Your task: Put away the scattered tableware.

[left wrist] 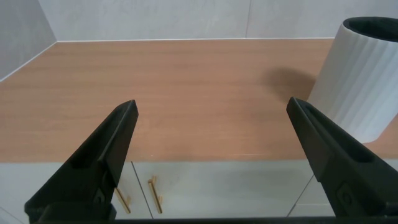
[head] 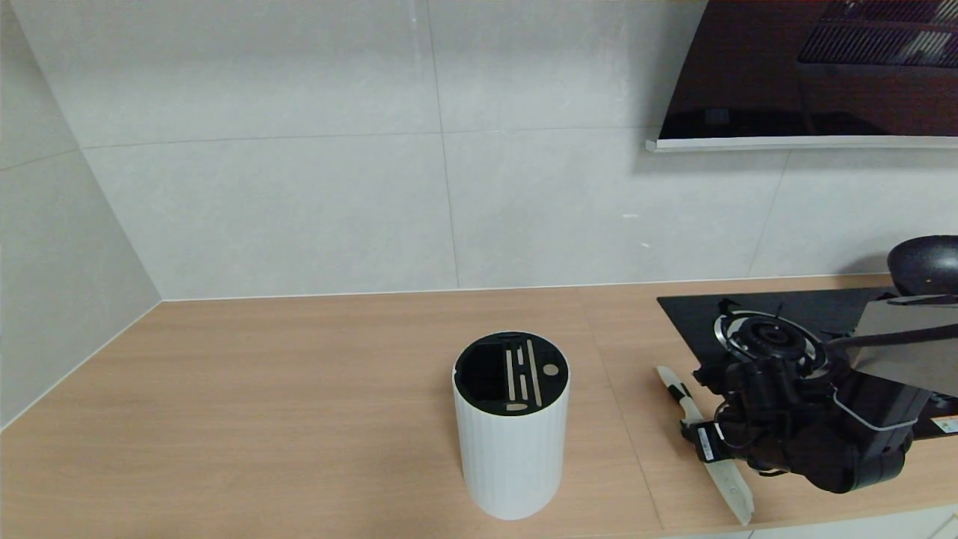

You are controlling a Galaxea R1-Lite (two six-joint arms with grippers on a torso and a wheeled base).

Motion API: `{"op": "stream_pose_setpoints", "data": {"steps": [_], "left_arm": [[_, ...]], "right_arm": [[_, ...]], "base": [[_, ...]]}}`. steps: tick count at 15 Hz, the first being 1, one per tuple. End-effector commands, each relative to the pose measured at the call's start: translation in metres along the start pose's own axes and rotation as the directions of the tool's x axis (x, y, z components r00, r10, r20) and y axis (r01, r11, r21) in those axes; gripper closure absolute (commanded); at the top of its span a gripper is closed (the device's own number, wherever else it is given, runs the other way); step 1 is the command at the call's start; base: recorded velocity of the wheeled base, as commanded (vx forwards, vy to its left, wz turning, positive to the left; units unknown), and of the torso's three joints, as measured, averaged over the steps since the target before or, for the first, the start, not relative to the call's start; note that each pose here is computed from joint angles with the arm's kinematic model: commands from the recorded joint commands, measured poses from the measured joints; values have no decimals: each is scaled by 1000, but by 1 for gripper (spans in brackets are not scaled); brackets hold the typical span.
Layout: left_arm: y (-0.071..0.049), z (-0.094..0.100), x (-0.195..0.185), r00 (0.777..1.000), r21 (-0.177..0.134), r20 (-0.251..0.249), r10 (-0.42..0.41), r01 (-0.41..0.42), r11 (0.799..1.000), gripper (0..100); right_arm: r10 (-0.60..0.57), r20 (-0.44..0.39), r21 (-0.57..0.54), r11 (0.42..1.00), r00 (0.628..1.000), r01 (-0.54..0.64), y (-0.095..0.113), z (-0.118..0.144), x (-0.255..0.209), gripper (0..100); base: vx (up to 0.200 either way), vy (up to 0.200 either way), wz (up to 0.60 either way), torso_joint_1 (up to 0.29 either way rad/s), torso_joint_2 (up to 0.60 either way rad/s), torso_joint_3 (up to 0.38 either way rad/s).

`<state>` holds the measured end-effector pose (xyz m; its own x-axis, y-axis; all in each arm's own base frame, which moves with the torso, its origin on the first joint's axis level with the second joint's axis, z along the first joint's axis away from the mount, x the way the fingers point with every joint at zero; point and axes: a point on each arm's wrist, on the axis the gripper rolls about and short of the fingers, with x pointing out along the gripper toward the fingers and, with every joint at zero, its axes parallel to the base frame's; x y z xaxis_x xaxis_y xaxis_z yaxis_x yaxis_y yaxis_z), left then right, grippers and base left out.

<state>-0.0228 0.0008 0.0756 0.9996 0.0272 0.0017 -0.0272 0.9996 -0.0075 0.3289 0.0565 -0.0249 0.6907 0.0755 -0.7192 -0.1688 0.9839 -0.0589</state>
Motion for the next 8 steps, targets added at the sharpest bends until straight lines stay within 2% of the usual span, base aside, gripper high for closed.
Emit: {"op": "stream_pose_setpoints", "data": {"steps": [1,2,5,8], "left_arm": [[0,0,0,1000,0,0,2,-2,1000,0],[0,0,0,1000,0,0,2,-2,1000,0],[0,0,0,1000,0,0,0,0,1000,0],[0,0,0,1000,0,0,2,-2,1000,0]], "right_arm": [[-1,23,2,1000,1000,1,0,6,-6,100],[0,55,2,1000,998,0,0,13,-17,100],[36,277,19,999,960,-43,10,60,-84,100],[91,356,-20,996,930,-90,25,98,-133,100]], "base": [[0,0,0,0,0,0],[0,0,0,0,0,0],[0,0,0,0,0,0],[0,0,0,0,0,0]]}}
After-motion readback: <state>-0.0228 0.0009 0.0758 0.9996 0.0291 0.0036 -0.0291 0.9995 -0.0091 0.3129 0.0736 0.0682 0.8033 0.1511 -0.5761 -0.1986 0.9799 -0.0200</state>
